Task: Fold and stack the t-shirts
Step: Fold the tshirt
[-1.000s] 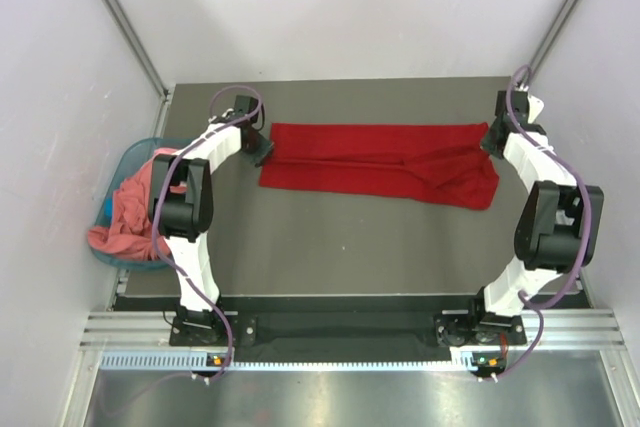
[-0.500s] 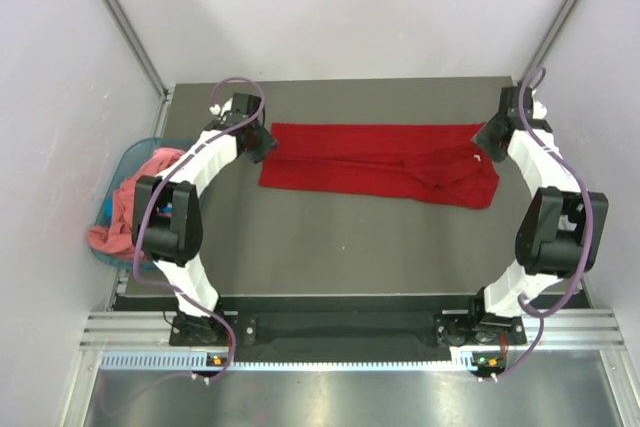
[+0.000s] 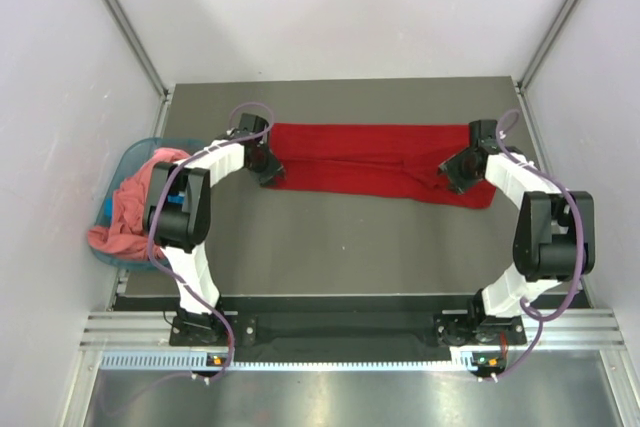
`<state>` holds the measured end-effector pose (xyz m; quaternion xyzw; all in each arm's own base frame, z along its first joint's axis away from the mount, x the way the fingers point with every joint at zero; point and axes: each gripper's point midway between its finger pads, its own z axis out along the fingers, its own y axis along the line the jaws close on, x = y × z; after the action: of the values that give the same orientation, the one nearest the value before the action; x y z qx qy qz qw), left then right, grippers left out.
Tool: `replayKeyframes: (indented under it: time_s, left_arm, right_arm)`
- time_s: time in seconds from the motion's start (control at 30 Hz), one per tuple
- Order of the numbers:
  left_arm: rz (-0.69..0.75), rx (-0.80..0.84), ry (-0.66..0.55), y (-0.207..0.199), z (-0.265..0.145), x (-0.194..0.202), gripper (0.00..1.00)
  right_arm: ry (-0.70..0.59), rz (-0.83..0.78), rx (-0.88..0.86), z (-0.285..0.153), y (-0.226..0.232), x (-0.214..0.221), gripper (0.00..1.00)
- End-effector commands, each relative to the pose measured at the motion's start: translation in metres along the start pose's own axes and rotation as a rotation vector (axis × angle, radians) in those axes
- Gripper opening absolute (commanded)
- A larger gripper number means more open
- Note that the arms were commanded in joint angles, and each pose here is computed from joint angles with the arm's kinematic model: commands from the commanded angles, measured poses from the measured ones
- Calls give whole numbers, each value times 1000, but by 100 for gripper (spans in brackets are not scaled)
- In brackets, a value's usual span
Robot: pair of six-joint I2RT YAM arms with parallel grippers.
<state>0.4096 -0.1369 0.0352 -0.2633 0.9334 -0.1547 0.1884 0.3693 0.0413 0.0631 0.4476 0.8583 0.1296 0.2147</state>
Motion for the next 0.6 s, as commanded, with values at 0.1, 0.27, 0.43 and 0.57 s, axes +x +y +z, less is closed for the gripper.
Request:
replayKeyframes:
  time_s: [0.1, 0.27, 0.43, 0.57]
  left_arm:
    - [-42, -70, -20, 28, 3, -1, 37]
    - [-42, -119, -16, 40, 6, 3, 35]
    - [-36, -161, -23, 52, 10, 6, 30]
    - [-24, -175, -27, 57, 11, 7, 16]
  right_arm:
    - [11, 66, -48, 12, 21, 12, 43]
    - [19, 81, -34, 21, 21, 15, 42]
    - [-9, 85, -24, 24, 22, 7, 39]
    - [-42, 62, -28, 27, 28, -1, 16]
